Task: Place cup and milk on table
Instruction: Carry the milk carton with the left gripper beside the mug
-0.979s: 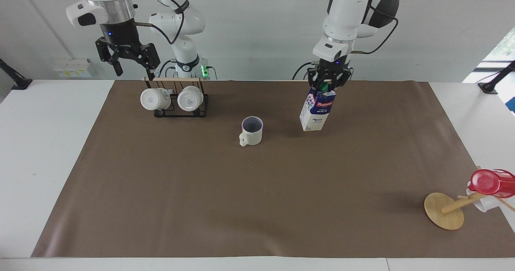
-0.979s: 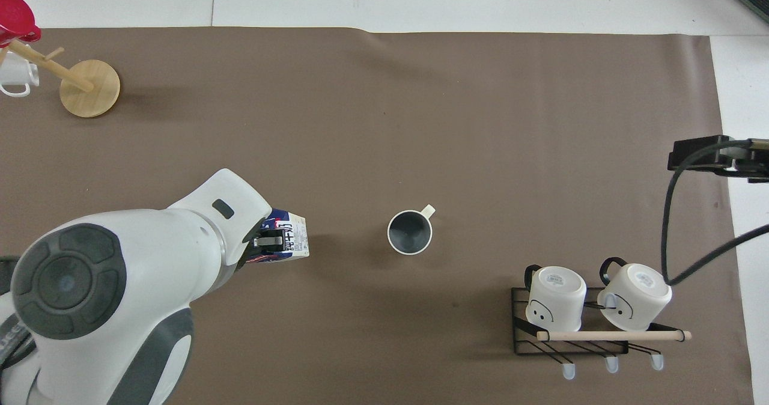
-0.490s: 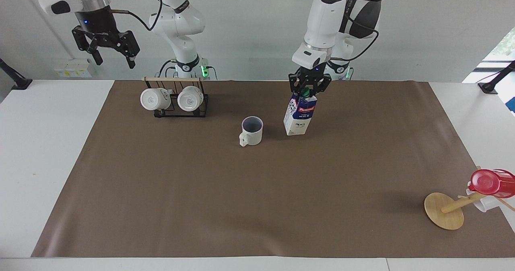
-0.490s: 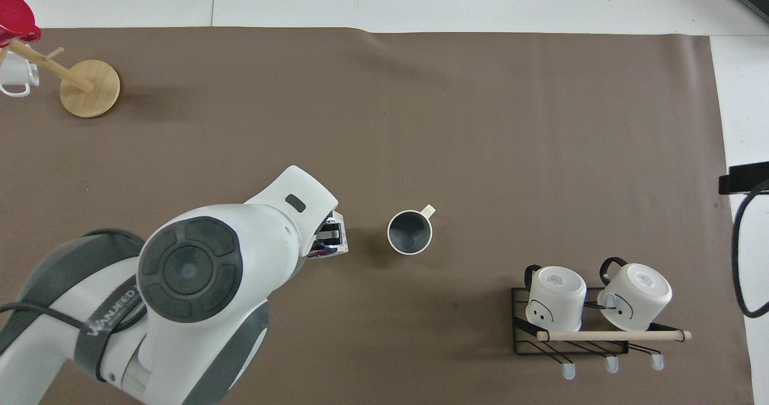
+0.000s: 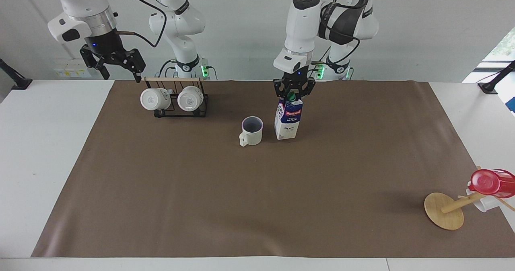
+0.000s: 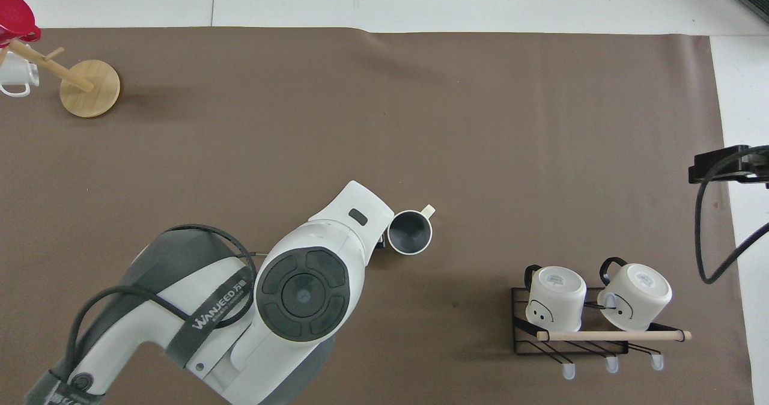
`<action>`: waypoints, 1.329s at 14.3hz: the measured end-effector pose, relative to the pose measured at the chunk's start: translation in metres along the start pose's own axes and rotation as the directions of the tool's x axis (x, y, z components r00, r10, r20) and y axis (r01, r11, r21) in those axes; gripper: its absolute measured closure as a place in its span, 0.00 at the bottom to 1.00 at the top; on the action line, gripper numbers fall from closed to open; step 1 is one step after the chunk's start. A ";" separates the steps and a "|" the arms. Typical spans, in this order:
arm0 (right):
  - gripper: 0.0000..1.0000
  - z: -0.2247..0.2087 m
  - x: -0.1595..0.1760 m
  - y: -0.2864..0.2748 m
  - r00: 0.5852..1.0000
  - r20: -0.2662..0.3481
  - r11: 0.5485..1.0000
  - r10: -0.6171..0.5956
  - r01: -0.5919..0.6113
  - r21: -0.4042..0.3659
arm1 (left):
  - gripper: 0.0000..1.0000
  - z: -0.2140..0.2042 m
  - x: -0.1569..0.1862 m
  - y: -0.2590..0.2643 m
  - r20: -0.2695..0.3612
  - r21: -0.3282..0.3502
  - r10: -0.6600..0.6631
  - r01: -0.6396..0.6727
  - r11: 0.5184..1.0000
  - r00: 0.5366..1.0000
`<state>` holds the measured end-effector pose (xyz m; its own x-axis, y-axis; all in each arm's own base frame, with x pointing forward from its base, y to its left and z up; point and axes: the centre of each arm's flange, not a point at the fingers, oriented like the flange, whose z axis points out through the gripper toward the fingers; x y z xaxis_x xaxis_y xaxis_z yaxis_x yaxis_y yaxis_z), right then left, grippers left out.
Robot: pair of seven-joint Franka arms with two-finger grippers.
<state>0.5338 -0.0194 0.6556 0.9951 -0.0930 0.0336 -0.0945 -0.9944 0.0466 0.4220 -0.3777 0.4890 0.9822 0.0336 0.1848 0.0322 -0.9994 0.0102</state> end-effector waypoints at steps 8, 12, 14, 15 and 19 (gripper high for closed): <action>0.00 -0.001 -0.012 0.002 0.998 0.067 1.000 0.002 -0.002 0.008 | 0.47 0.012 0.003 0.000 -0.013 0.021 0.018 -0.018 1.000 1.000; 0.00 -0.004 -0.012 -0.001 0.998 0.056 1.000 -0.004 0.003 0.012 | 0.44 0.020 0.000 0.000 -0.012 0.020 0.022 -0.022 1.000 1.000; 0.00 -0.005 -0.011 -0.004 0.999 0.047 1.000 -0.009 0.008 0.012 | 0.38 0.023 -0.002 -0.001 -0.011 0.019 0.023 -0.023 1.000 1.000; 0.00 -0.006 -0.009 -0.005 0.999 0.031 1.000 -0.010 0.010 0.013 | 0.37 0.024 -0.002 -0.001 -0.011 0.019 0.024 -0.024 1.000 1.000; 0.00 -0.008 -0.007 -0.007 1.000 0.006 1.000 -0.012 0.012 0.015 | 0.19 0.024 -0.002 -0.001 -0.013 0.018 0.024 -0.024 1.000 1.000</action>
<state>0.5275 -0.0118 0.6635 0.9963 -0.0811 0.0270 -0.0819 -0.9961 0.0323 0.4243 -0.3771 0.4646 0.9802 0.0096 0.1976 0.0122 -0.9999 -0.0117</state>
